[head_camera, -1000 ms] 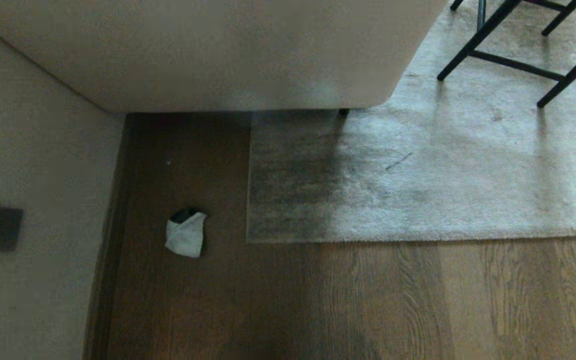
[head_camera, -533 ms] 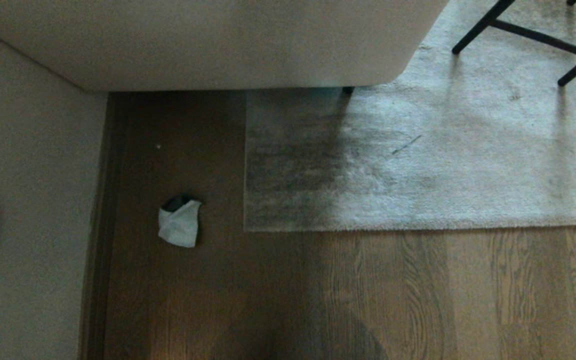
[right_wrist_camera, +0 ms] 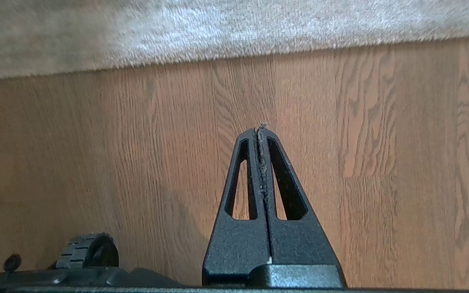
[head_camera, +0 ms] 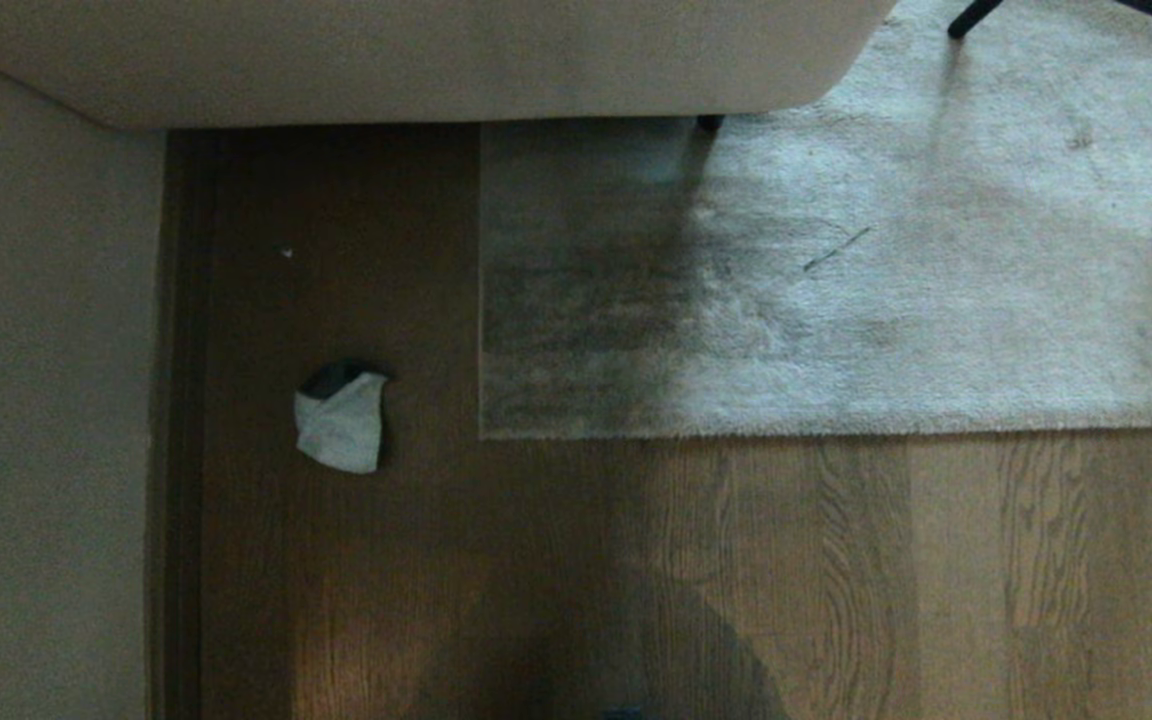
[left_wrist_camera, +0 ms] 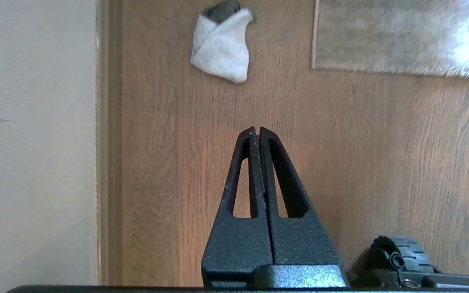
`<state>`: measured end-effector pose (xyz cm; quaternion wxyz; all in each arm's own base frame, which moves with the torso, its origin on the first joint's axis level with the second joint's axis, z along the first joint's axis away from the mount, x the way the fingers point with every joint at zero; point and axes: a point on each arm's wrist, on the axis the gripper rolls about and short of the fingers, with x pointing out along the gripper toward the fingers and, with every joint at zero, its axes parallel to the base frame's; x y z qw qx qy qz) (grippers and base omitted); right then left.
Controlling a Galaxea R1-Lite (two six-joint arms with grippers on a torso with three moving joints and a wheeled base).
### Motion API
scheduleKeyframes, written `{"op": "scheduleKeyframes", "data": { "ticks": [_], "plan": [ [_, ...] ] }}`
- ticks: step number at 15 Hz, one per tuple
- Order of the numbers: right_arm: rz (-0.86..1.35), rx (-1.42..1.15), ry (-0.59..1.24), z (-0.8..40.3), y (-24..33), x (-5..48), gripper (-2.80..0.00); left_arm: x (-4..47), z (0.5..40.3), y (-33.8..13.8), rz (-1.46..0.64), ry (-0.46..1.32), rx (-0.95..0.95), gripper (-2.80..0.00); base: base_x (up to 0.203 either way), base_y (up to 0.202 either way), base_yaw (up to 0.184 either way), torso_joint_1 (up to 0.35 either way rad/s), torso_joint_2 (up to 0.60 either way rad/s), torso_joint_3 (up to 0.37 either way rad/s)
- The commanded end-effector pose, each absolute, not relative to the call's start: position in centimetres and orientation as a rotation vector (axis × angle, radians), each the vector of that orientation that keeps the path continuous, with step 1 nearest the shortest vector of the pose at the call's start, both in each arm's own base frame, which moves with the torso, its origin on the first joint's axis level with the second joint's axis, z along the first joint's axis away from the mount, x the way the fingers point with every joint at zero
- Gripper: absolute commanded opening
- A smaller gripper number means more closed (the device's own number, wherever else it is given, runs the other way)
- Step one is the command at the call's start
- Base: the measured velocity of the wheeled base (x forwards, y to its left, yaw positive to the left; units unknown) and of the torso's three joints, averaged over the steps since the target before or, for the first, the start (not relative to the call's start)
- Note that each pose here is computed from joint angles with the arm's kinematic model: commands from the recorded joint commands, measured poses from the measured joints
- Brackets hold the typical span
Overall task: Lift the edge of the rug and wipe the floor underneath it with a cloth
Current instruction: Pick up the rag
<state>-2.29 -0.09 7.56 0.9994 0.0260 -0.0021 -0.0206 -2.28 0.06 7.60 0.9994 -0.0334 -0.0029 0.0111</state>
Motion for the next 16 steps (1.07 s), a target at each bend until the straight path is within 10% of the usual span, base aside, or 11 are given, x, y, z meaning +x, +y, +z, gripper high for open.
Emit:
{"op": "scheduleKeyframes", "data": {
  "ticks": [1, 16],
  "plan": [
    [-0.041, 0.052, -0.004, 7.58, -0.09, -2.28, -2.8, -2.28, 7.6, 0.06, 0.023, -0.006, -0.068, -2.8, 0.0, 0.0, 0.0, 0.005, 0.01, -0.19],
    [-0.041, 0.052, -0.003, 7.56, -0.09, -2.28, -2.8, -2.28, 7.61, 0.06, 0.023, -0.007, -0.068, -2.8, 0.0, 0.0, 0.0, 0.003, 0.0, -0.199]
  ]
}}
